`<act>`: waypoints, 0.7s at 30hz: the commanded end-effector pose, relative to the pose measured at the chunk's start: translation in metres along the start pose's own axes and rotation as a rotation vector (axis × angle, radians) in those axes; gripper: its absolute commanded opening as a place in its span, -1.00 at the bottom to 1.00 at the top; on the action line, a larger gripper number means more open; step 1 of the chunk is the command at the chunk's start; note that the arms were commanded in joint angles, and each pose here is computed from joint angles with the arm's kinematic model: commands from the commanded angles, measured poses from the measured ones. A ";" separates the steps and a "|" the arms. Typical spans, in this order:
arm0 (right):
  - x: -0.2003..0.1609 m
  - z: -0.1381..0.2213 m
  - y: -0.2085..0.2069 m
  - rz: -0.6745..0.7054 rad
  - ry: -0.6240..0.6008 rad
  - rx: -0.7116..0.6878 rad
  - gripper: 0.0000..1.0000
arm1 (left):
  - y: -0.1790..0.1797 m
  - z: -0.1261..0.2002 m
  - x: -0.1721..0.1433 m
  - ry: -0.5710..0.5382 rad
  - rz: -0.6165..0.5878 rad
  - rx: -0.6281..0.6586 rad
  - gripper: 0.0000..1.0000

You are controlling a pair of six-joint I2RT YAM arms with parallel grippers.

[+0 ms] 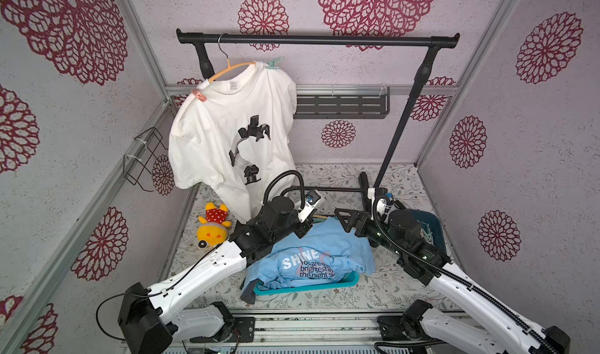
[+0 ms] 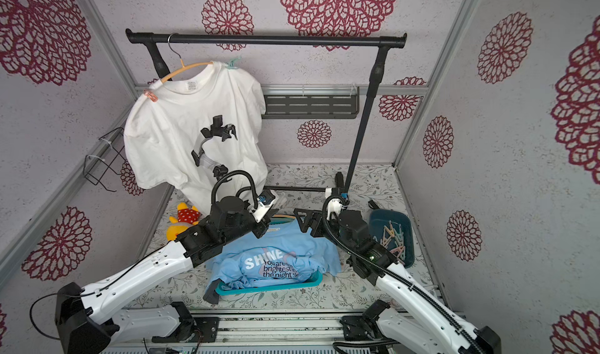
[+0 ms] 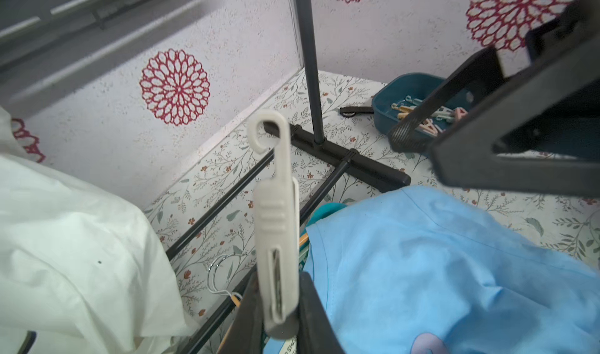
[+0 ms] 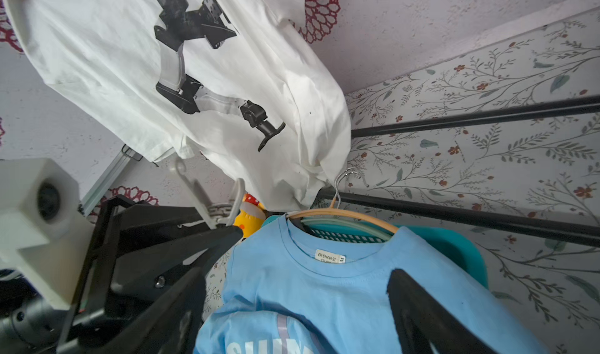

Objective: Use clothespins to secure the t-shirt on both sides of the hanger
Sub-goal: Open the clothespin.

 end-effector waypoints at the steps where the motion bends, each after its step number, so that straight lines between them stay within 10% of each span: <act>1: 0.007 0.005 0.026 -0.018 -0.021 0.177 0.74 | -0.001 0.006 0.006 -0.050 -0.067 -0.005 -1.00; 21: 0.002 -0.019 0.044 -0.040 -0.070 0.311 0.49 | -0.009 0.004 0.015 -0.049 -0.184 -0.004 -1.00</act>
Point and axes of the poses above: each gripper's point midway between its finger pads, its own z axis back along the fingers, its own y axis along the line the jaws close on, x = y × z, the point moved 8 cm from there along z, back along the fingers, and after that the axes turned 15 degrees about -z, right-handed, at the moved point
